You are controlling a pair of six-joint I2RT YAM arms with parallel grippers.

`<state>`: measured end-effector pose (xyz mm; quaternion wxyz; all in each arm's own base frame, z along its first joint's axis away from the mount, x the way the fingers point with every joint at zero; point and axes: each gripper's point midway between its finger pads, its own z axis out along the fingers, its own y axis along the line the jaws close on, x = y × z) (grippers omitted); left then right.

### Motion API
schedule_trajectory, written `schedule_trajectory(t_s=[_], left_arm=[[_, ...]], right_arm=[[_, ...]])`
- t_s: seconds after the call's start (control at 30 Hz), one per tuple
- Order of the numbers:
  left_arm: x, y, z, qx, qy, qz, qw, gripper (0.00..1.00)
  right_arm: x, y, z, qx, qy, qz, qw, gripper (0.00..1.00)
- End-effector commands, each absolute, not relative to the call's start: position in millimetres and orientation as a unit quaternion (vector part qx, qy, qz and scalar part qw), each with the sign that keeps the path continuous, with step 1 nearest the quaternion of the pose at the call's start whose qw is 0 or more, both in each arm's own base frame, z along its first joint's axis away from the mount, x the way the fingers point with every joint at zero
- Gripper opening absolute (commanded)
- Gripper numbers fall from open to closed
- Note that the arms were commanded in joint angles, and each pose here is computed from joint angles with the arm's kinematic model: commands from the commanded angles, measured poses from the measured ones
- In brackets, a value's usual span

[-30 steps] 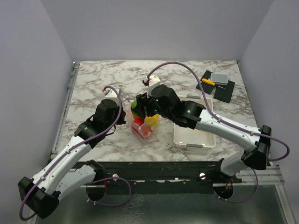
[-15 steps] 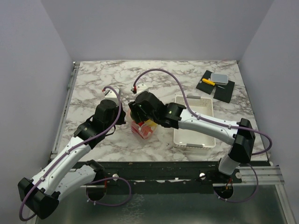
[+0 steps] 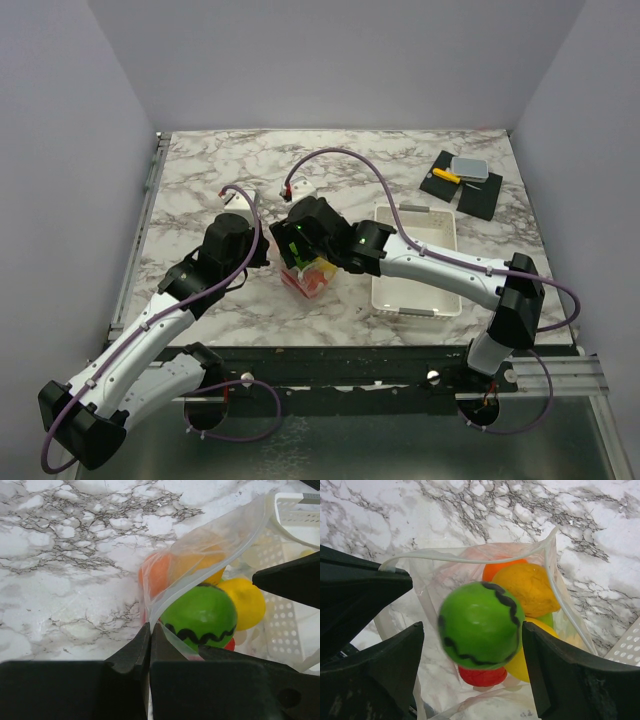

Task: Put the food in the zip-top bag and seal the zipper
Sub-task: Place the fake fruit in the zipper food storage bag, then pick up the fake fruit from the bin.

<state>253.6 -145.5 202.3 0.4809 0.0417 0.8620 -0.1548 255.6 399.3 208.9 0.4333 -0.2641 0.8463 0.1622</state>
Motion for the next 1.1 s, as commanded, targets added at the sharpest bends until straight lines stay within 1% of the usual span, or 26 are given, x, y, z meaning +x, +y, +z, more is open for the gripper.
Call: schedule_trajectory(t_s=[0.0, 0.17, 0.33, 0.6, 0.9, 1.07], left_arm=[[253, -145, 199, 0.045, 0.862, -0.157, 0.479, 0.00], [253, -145, 198, 0.046, 0.863, -0.155, 0.478, 0.00], [253, -145, 197, 0.046, 0.864, -0.154, 0.477, 0.00], [254, -146, 195, 0.047, 0.866, -0.153, 0.473, 0.00], [254, -147, 194, 0.048, 0.867, -0.154, 0.471, 0.00], [254, -147, 194, 0.049, 0.867, -0.155, 0.471, 0.00]], right_arm=[[248, 398, 211, -0.265, 0.846, 0.168, 0.431, 0.86], [245, 391, 234, -0.253, 0.838, 0.187, 0.447, 0.88], [242, 371, 271, -0.221, 0.823, 0.206, 0.481, 0.88], [245, 322, 308, -0.159, 0.810, 0.180, 0.535, 0.88], [249, 271, 314, -0.126, 0.815, 0.108, 0.556, 0.88], [256, 241, 302, -0.109, 0.834, 0.068, 0.537, 0.88]])
